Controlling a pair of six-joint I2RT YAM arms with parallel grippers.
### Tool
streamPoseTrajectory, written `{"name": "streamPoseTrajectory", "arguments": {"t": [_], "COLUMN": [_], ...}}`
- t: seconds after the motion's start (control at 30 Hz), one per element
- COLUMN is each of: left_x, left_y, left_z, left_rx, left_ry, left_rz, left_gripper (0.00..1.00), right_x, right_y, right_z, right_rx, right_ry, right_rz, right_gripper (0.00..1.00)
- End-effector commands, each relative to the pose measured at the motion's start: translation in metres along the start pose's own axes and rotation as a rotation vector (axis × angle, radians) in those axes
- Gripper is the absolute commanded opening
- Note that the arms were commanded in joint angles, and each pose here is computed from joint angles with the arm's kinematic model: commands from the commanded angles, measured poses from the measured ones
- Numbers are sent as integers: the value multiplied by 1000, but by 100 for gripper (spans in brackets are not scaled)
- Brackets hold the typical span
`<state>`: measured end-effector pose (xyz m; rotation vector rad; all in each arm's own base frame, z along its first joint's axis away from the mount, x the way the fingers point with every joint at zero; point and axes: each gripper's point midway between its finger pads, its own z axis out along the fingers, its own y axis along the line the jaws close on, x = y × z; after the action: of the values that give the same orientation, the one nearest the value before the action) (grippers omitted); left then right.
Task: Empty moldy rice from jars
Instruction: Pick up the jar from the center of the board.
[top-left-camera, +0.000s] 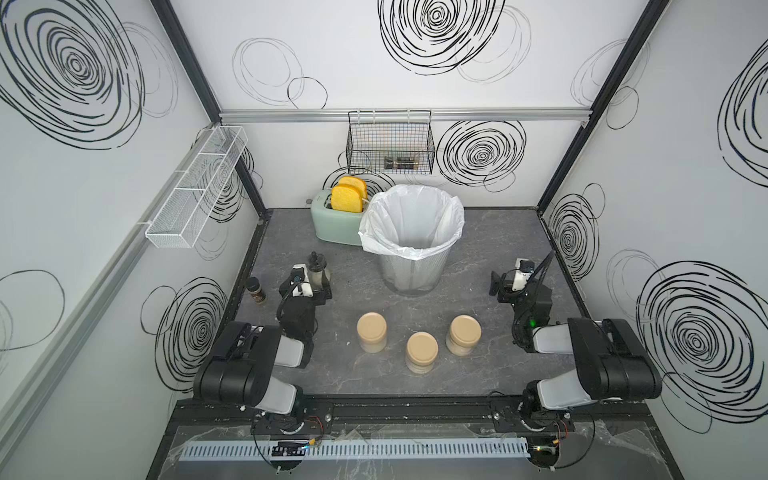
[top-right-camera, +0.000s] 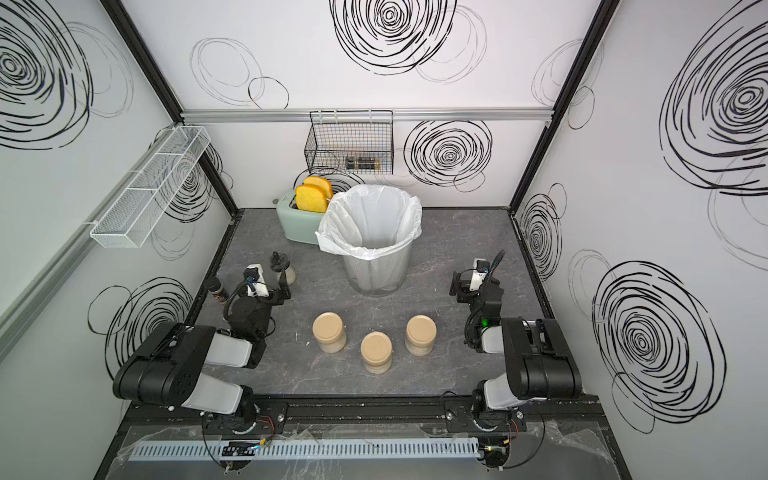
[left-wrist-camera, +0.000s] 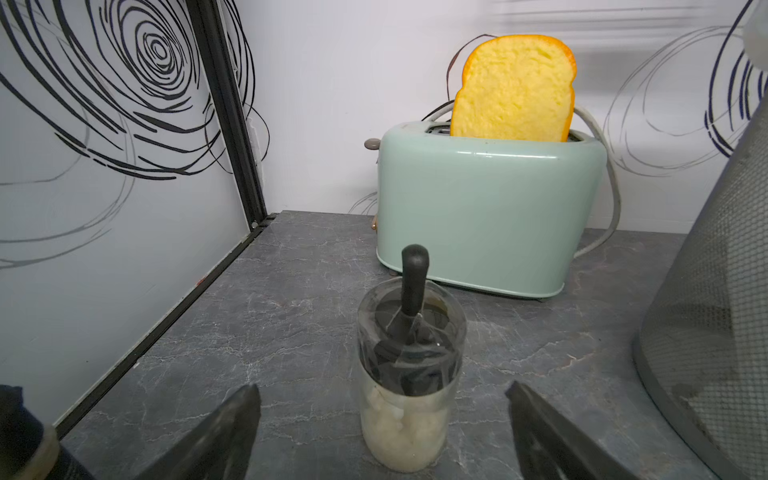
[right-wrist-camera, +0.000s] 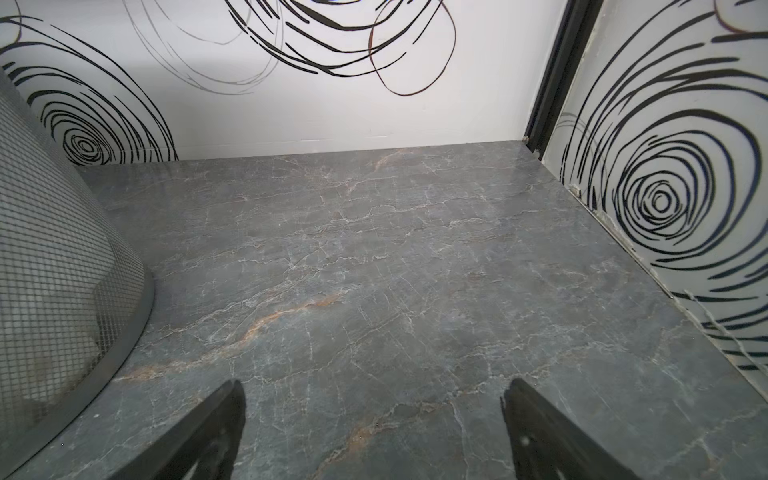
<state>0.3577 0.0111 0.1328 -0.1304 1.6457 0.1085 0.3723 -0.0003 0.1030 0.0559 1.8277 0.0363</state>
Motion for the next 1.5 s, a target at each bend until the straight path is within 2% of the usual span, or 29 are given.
{"name": "streamPoseTrajectory", "arguments": {"t": [0.0, 0.97, 1.07, 1.13, 1.23, 1.33, 1.47], "left_x": [-20, -20, -32, -51, -72, -91, -88], "left_y": [-1, -1, -7, -21, -36, -52, -73], "left_z": [3, 3, -3, -7, -18, -40, -61], "left_rx": [6, 6, -13, 14, 77, 174, 287], "left_ry": [-71, -69, -94, -77, -27, -49, 28], "left_rz": [-21, -20, 9, 45, -32, -74, -77], "left_gripper": [96, 96, 96, 96, 96, 96, 96], "right_x": [-15, -15, -30, -40, -63, -72, -70], "right_y": [0, 0, 2, -1, 8, 42, 85], "right_z": [3, 4, 2, 8, 2, -19, -51], "right_rx": [-3, -11, -14, 36, 57, -28, -186], "right_ry": [-48, -45, -77, 12, 121, 152, 172], "right_rz": [-13, -10, -50, -25, 53, 31, 25], "right_gripper": [98, 98, 98, 98, 98, 98, 98]}}
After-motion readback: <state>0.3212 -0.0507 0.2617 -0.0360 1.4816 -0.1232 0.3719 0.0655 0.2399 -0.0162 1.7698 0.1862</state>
